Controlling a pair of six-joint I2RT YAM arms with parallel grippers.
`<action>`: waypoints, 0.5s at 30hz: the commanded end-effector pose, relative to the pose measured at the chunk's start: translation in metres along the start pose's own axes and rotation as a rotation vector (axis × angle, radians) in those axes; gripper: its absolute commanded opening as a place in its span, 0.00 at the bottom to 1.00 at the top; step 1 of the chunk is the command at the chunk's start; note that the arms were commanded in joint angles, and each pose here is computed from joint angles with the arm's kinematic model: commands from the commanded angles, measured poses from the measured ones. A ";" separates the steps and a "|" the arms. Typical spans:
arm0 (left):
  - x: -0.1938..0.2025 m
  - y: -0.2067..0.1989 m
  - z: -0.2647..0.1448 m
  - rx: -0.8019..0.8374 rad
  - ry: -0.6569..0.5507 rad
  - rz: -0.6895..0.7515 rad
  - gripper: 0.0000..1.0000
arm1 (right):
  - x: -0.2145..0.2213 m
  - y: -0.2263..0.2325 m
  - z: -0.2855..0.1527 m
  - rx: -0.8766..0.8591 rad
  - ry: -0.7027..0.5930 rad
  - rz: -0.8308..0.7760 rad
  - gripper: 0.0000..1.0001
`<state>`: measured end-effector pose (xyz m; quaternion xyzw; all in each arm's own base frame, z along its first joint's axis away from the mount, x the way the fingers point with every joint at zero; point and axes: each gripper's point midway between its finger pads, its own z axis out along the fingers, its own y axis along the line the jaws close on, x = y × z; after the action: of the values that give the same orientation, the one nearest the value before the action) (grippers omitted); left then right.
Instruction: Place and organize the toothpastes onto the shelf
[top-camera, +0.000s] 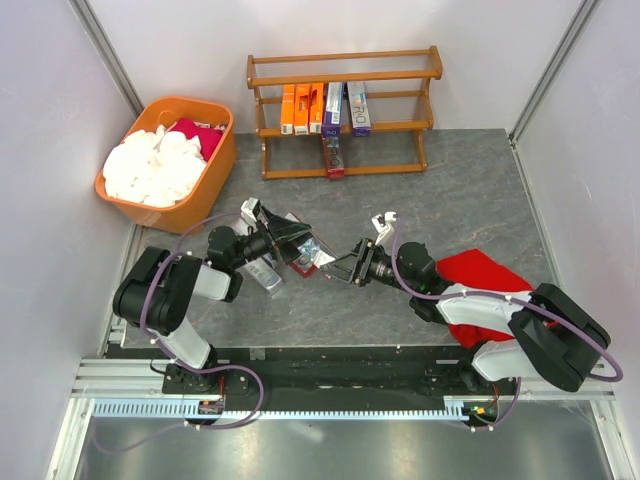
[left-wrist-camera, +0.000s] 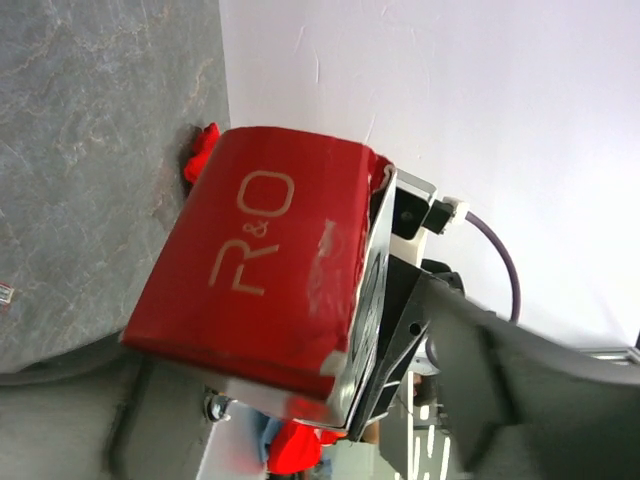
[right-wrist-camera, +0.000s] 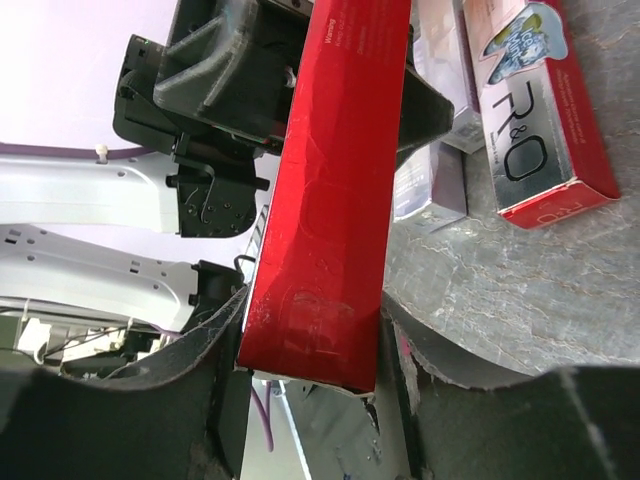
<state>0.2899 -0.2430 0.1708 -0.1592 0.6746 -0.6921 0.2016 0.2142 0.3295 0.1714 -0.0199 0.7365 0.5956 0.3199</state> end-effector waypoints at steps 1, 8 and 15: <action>0.006 -0.060 -0.005 0.248 0.015 0.238 1.00 | -0.016 0.009 -0.002 -0.007 -0.072 -0.051 0.40; 0.004 -0.045 -0.002 0.149 0.011 0.293 1.00 | -0.015 -0.007 0.001 0.080 -0.055 -0.037 0.36; -0.018 -0.014 -0.011 -0.190 -0.092 0.420 1.00 | -0.025 -0.020 -0.007 0.145 -0.093 -0.030 0.29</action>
<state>0.2852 -0.2386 0.1858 -0.1042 0.7012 -0.6508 0.2721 0.2174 0.3223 0.1648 -0.0110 0.7545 0.5676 0.3293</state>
